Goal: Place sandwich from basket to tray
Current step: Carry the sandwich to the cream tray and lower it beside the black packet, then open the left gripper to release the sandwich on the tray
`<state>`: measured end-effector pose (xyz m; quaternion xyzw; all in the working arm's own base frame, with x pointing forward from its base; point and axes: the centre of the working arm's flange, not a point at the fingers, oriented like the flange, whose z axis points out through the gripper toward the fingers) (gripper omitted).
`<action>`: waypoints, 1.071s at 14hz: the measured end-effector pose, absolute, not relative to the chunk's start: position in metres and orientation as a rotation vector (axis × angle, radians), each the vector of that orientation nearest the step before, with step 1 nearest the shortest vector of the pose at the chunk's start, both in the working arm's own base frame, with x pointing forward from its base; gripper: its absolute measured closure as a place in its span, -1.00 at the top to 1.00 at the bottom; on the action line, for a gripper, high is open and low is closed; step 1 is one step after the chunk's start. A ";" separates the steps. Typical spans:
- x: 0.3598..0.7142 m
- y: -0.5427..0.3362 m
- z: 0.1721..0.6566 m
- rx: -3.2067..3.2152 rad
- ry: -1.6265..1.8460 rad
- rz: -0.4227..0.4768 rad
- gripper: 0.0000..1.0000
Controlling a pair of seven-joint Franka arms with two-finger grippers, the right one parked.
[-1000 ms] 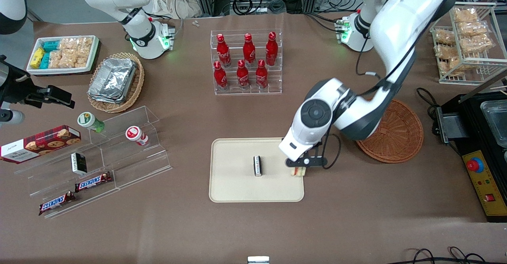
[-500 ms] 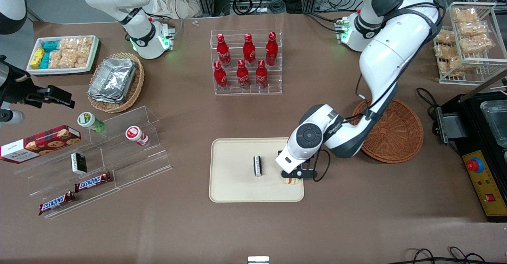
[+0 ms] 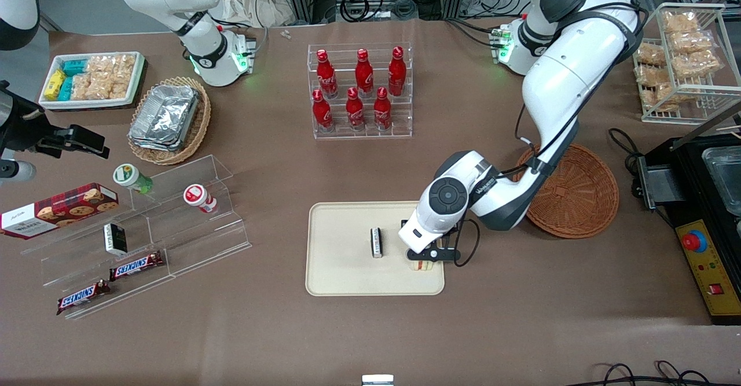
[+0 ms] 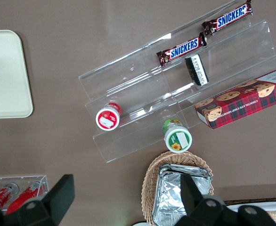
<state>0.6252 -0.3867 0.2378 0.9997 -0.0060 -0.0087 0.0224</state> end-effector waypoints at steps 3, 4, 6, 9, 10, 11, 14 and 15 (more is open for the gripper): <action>0.632 -0.385 0.264 3.088 0.082 0.030 1.00; 0.634 -0.383 0.279 3.092 0.152 0.051 1.00; 0.636 -0.371 0.329 3.109 0.295 0.047 1.00; 0.626 -0.314 0.430 3.152 0.350 -0.031 1.00; 0.619 -0.291 0.460 3.151 0.336 -0.027 1.00; 0.611 -0.261 0.486 3.142 0.316 -0.012 1.00; 0.575 -0.164 0.523 3.167 0.138 0.016 1.00; 0.563 -0.134 0.526 3.164 0.086 0.024 1.00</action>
